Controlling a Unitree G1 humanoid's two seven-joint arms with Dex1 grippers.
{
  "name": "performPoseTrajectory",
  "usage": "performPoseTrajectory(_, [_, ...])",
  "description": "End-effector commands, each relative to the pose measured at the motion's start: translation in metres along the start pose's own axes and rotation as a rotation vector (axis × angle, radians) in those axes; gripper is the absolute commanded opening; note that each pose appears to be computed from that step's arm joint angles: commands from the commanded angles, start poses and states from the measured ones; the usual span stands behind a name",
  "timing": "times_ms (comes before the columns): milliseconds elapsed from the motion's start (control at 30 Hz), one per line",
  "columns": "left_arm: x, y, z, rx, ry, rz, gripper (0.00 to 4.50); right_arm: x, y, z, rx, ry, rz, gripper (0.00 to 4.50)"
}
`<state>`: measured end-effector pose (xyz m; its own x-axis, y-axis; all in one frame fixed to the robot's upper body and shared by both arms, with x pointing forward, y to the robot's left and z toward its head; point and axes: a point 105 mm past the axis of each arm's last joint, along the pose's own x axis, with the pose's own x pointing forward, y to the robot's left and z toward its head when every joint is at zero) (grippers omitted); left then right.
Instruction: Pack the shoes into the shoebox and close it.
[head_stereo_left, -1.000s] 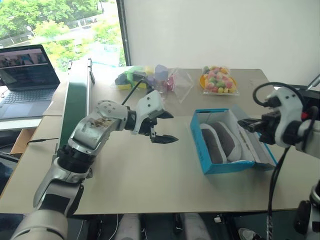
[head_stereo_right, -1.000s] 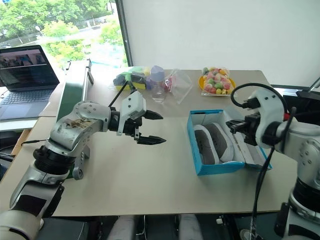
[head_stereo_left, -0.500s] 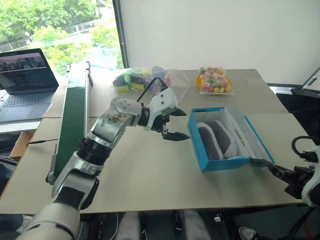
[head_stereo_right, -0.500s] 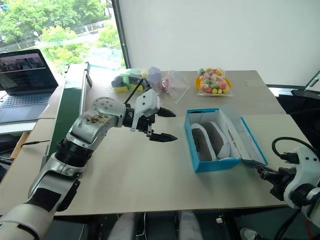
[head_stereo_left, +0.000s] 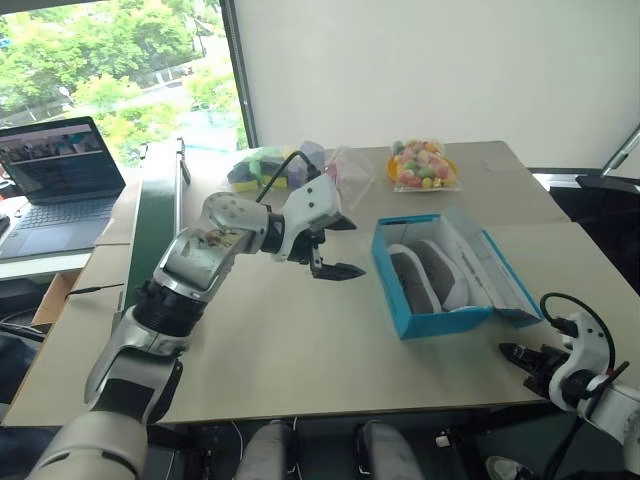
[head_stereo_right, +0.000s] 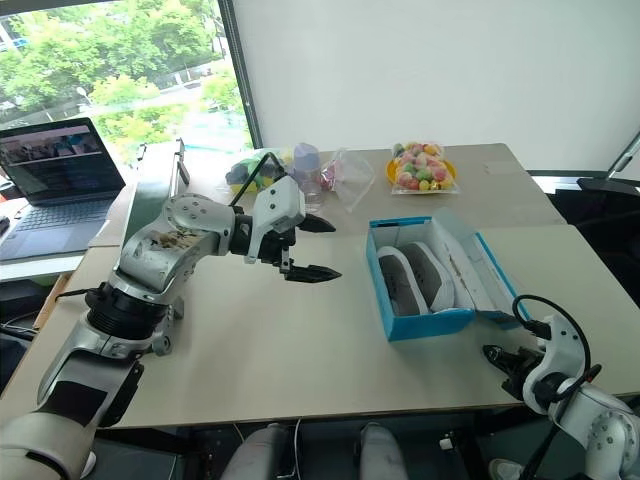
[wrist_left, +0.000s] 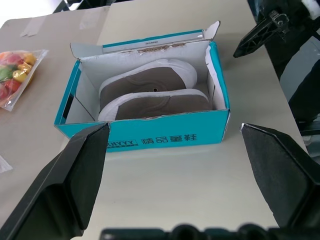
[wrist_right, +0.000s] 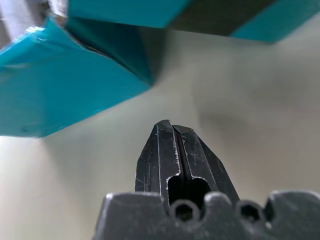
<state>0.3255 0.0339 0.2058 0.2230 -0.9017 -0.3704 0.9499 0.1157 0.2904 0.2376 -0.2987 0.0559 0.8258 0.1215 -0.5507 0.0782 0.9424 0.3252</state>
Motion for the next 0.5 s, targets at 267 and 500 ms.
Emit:
performPoseTrajectory(267, [-0.017,0.004,0.012,0.020,-0.005,0.065,4.50,0.033,-0.011,0.024,0.022,-0.228,-0.048,0.03])
performPoseTrajectory(500, [-0.021,0.005,0.014,0.014,-0.002,0.086,4.50,0.046,-0.029,0.030,0.020,-0.320,-0.130,0.03])
